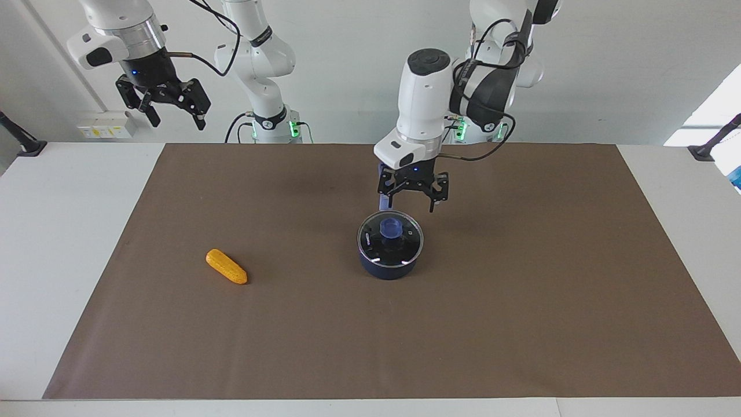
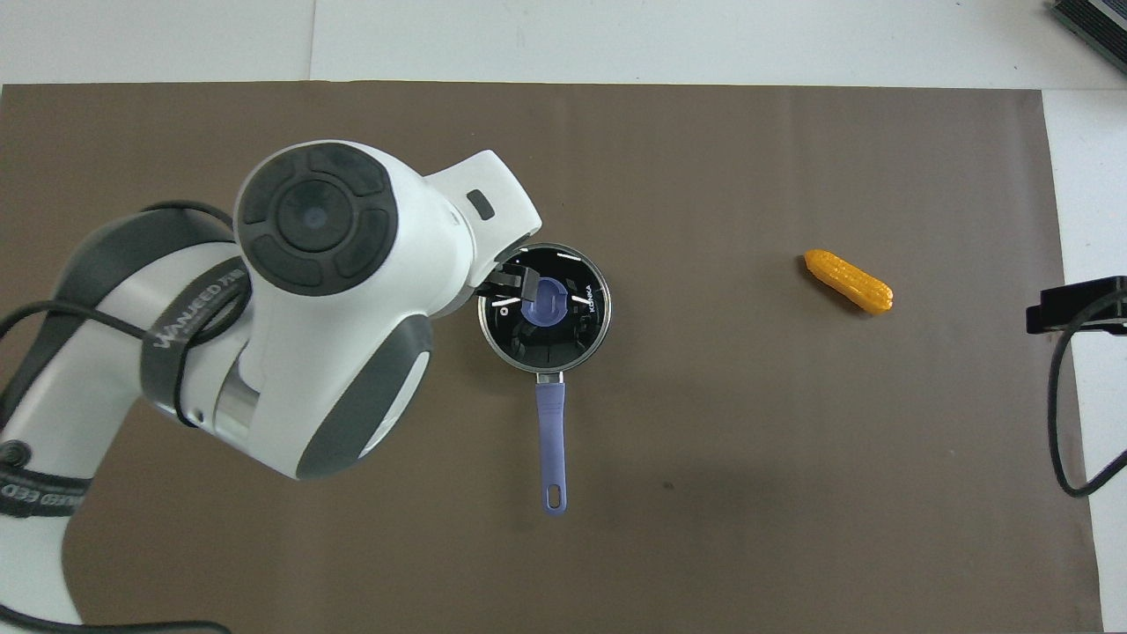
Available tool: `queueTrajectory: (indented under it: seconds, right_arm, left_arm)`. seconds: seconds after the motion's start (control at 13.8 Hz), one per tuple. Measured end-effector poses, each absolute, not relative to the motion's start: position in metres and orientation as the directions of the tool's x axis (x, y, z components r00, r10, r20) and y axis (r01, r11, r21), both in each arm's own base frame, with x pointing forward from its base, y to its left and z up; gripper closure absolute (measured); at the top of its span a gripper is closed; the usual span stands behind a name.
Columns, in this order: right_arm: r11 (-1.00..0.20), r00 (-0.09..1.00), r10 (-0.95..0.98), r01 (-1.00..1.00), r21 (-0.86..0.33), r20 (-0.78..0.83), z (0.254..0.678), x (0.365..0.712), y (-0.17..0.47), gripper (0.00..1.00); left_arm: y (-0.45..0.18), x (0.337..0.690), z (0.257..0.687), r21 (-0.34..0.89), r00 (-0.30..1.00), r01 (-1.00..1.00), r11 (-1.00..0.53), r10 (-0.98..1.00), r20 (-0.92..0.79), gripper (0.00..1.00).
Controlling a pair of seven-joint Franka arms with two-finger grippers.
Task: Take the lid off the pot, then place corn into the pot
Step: 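Reach the left gripper over the pot to the lid's blue knob, then grasp the lid knob with the left gripper while the right gripper grasps the corn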
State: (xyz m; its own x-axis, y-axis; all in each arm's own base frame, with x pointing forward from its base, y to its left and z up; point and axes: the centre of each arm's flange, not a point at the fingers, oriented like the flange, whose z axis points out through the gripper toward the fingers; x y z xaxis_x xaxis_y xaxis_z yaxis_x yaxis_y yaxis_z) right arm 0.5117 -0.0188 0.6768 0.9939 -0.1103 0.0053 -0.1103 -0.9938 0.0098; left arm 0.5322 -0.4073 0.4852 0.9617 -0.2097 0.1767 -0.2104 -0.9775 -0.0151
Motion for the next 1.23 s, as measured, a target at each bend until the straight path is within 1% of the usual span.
queueTrajectory:
  seconds: [0.22, 0.36, 0.51, 0.65, 0.87, 0.94, 1.09, 1.23]
  right_arm:
    - [-0.992, 0.992, -0.122, -0.122, 0.01, -0.003, 0.674, 0.511, -0.025, 0.0]
    - [-0.993, 0.993, -0.115, -0.115, 0.01, -0.006, 0.658, 0.516, -0.027, 0.0]
    - [-0.998, 0.997, -0.066, -0.067, 0.01, 0.032, 0.62, 0.531, -0.028, 0.0]
    - [-1.0, 0.998, 0.004, 0.003, 0.017, 0.066, 0.566, 0.549, -0.039, 0.0]
    - [-0.984, 0.984, 0.175, 0.174, 0.035, 0.042, 0.48, 0.582, -0.052, 0.0]
    - [-0.973, 0.973, 0.228, 0.226, 0.042, 0.046, 0.458, 0.593, -0.051, 0.0]
    - [-0.943, 0.939, 0.33, 0.324, 0.072, 0.096, 0.434, 0.613, -0.04, 0.0]
    - [-0.901, 0.898, 0.432, 0.426, 0.077, 0.082, 0.42, 0.618, -0.023, 0.0]
  left_arm:
    - [-0.423, 0.537, 0.454, -0.007, 0.961, -0.209, -0.978, -0.207, 0.181, 0.0]
    - [-0.431, 0.536, 0.443, 0.0, 0.962, -0.205, -0.979, -0.202, 0.185, 0.0]
    - [-0.434, 0.534, 0.434, -0.003, 0.963, -0.206, -0.979, -0.203, 0.175, 0.0]
    - [-0.432, 0.532, 0.426, -0.011, 0.966, -0.206, -0.979, -0.205, 0.16, 0.0]
    - [-0.434, 0.526, 0.414, -0.021, 0.967, -0.212, -0.977, -0.213, 0.141, 0.0]
    - [-0.435, 0.525, 0.413, -0.021, 0.967, -0.214, -0.977, -0.215, 0.14, 0.0]
    - [-0.436, 0.524, 0.412, -0.021, 0.967, -0.215, -0.976, -0.215, 0.139, 0.0]
    - [-0.435, 0.525, 0.413, -0.019, 0.966, -0.212, -0.977, -0.213, 0.144, 0.01]
